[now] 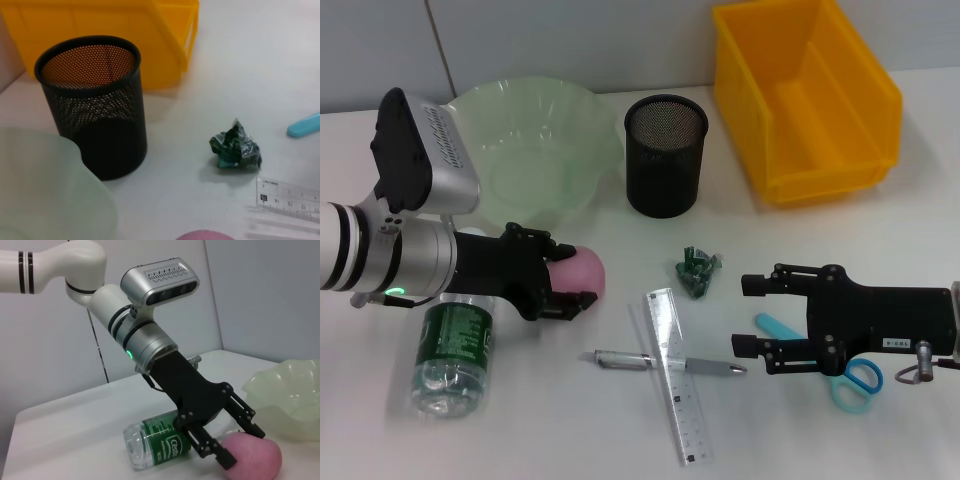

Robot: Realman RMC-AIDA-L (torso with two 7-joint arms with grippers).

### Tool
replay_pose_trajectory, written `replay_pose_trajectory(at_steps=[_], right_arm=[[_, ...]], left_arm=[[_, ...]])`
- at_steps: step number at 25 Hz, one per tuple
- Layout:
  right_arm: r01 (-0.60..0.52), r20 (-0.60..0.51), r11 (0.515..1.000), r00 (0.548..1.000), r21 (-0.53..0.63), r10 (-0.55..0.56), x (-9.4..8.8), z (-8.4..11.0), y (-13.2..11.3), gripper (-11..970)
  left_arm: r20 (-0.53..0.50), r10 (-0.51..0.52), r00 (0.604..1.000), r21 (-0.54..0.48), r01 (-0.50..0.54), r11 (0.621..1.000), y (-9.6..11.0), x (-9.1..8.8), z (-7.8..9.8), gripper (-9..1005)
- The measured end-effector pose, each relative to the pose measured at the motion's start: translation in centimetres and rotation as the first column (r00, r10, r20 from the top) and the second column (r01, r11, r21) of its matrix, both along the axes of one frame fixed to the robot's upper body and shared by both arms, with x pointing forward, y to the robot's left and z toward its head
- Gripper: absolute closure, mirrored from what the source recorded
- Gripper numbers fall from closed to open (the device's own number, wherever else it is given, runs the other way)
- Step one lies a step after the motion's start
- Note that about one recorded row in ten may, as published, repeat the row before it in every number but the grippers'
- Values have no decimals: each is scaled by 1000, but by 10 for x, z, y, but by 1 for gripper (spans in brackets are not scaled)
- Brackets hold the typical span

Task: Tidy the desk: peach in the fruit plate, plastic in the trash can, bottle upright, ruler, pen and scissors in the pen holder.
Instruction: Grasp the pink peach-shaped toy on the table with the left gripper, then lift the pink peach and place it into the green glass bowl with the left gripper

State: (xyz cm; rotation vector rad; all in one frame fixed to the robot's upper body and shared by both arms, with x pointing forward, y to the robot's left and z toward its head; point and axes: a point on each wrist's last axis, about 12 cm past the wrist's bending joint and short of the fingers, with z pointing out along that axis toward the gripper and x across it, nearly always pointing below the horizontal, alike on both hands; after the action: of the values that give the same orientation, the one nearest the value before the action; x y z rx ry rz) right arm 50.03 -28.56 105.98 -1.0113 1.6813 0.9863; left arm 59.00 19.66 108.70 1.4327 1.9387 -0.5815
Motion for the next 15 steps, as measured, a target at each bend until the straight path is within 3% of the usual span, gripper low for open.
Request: replay_pose_trajectory(at_steps=[2,4,10,15], right_arm=[[0,0,1000,1000,0,0,0,0,0,192],[-1,0,1000,1000,0,1,0,0,0,193],[-2,1,1000,1000,1,2,0,0,0,194],[-2,0,1000,1000,1,2,0,0,0,195]], left_arm=[[10,3,1000,2,-3,1000,1,0,0,256],[20,18,1000,-4,-18,1000,1,0,1,413],[27,28,999,-11,-28,1000,2,1,2,554],[24,49,999,-73,-48,996,6,-3,10,671]])
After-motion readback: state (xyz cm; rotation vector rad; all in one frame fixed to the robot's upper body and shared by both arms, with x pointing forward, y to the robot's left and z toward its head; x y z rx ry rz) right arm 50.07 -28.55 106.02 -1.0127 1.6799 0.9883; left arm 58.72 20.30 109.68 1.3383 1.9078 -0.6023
